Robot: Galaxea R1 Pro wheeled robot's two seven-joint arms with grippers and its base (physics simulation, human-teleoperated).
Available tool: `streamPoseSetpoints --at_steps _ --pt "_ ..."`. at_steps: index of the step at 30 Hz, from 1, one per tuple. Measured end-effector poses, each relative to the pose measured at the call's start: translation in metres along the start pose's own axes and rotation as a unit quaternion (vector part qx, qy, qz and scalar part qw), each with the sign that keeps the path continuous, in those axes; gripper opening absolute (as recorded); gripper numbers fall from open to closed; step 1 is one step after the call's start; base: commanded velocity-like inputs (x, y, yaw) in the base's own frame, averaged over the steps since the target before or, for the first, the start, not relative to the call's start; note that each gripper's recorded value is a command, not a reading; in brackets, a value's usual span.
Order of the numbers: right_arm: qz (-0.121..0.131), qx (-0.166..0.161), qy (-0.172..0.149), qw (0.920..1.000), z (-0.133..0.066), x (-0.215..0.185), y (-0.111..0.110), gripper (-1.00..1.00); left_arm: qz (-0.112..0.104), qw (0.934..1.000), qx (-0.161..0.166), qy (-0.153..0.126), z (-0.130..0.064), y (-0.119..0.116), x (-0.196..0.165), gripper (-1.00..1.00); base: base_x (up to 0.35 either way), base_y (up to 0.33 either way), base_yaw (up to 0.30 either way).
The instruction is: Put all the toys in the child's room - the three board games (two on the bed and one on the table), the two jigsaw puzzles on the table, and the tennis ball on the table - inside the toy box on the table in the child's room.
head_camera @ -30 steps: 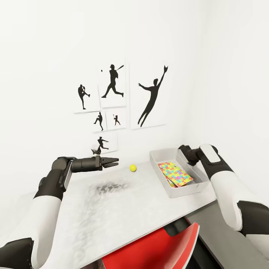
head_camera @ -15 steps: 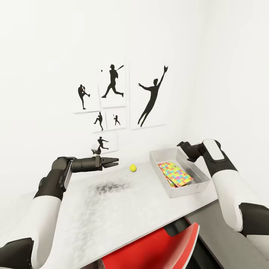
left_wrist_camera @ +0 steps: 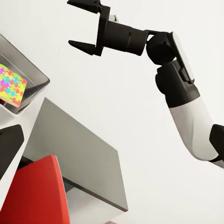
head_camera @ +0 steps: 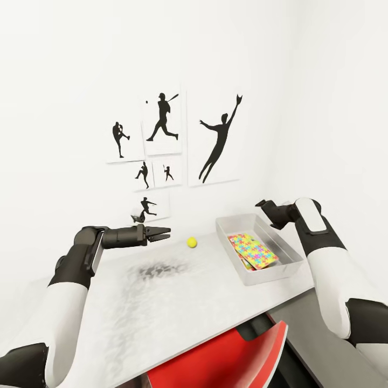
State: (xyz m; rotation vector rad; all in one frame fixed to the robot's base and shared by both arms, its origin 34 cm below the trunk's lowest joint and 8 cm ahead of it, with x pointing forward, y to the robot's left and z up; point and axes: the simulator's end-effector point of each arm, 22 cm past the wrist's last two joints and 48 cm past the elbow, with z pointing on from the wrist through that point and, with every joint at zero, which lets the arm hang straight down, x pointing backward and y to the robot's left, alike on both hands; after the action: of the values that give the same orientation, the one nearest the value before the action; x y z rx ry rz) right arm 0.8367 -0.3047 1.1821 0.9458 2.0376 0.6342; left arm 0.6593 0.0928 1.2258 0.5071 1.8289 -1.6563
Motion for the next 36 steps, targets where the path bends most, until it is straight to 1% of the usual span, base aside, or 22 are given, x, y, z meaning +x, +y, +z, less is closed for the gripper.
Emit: streamPoseSetpoints --at_steps 6,13,25,29,36 --pt "0.0 0.0 0.0 1.0 0.0 0.0003 0.0004 1.0 0.0 1.0 0.0 0.0 -0.0002 0.0 -0.0002 1.0 0.0 0.0 0.0" --pt "-0.001 0.0 0.001 1.0 -0.0001 0.0003 -0.0001 1.0 0.0 1.0 0.001 -0.009 -0.004 0.0002 -0.0038 1.0 0.0 0.0 0.0" --pt "-0.001 0.0 0.0 1.0 0.0001 0.0005 0.0004 1.0 0.0 0.9999 0.001 -0.011 -0.0046 0.0003 -0.0043 1.0 -0.036 0.015 0.01" --pt "-0.001 0.0 0.0 1.0 0.0003 0.0005 0.0005 1.0 0.0 0.9999 0.001 -0.01 -0.0046 0.0005 -0.0043 1.0 -0.097 0.002 0.142" --pt "-0.003 0.0 0.0 1.0 0.0005 0.0014 0.001 1.0 0.001 0.9999 0.001 -0.011 -0.0046 0.0004 -0.0044 1.0 -0.11 0.0 0.254"
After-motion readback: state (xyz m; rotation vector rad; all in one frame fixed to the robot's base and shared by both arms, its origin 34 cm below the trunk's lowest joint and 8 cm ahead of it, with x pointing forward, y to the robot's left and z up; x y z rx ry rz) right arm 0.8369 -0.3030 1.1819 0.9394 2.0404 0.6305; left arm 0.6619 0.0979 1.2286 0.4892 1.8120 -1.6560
